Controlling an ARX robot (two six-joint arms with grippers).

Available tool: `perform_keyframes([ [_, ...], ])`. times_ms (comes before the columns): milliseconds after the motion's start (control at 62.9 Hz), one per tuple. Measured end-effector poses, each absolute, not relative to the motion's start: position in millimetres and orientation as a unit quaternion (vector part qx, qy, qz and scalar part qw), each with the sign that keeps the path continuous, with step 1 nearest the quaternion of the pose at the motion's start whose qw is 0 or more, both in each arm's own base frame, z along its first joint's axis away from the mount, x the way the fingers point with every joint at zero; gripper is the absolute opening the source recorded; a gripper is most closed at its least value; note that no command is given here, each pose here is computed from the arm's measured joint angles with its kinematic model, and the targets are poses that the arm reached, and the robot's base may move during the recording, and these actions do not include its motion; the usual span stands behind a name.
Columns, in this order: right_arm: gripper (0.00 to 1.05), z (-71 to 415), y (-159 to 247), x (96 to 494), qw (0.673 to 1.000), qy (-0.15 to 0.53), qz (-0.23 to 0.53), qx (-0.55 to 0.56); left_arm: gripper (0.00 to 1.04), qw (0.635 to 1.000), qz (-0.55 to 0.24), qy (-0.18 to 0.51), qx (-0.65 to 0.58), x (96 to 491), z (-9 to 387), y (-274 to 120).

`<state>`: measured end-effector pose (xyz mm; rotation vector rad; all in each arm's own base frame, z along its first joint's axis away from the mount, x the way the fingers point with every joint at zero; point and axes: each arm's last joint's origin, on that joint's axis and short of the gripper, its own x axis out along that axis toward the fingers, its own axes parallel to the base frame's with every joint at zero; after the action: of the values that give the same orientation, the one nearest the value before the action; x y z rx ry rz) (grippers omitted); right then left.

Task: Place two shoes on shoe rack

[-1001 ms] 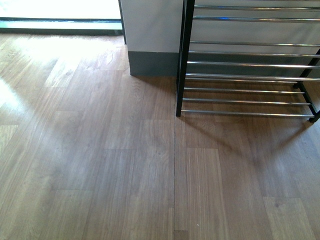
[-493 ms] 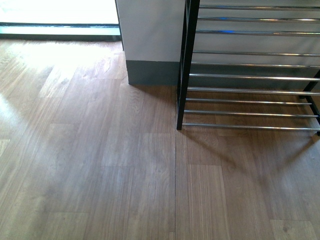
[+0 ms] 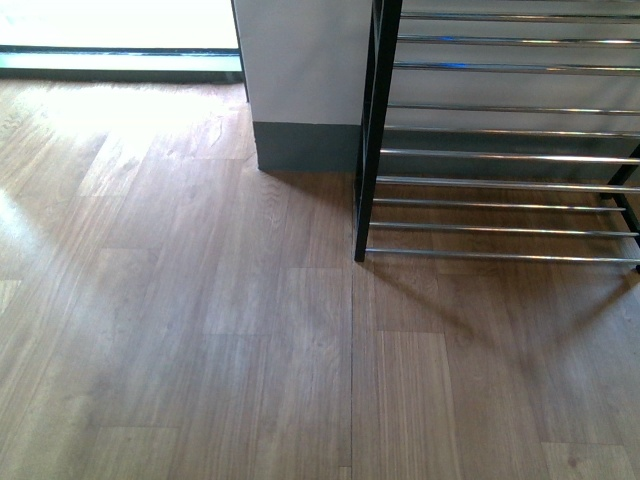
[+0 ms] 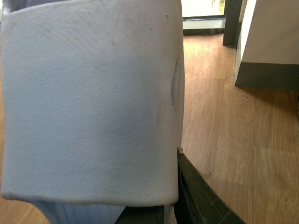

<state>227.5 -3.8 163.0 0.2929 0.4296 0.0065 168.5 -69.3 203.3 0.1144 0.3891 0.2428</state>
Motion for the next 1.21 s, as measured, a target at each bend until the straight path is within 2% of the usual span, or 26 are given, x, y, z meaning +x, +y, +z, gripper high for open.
perform_keyframes([
  [1096, 0.01, 162.8, -3.8, 227.4, 0.966, 0.213, 0.003, 0.144, 0.02, 0.972, 0.12, 0.193, 0.057, 168.5, 203.0, -69.3],
  [1128, 0.01, 161.7, -4.1, 227.9, 0.968, 0.207, 0.014, 0.141, 0.02, 0.972, 0.12, 0.193, 0.057, 168.5, 203.0, -69.3],
  [1207, 0.01, 161.8, 0.1, 233.4, 0.981, 0.137, 0.094, 0.105, 0.02, 0.972, 0.121, 0.193, 0.057, 168.4, 203.0, -69.3],
])
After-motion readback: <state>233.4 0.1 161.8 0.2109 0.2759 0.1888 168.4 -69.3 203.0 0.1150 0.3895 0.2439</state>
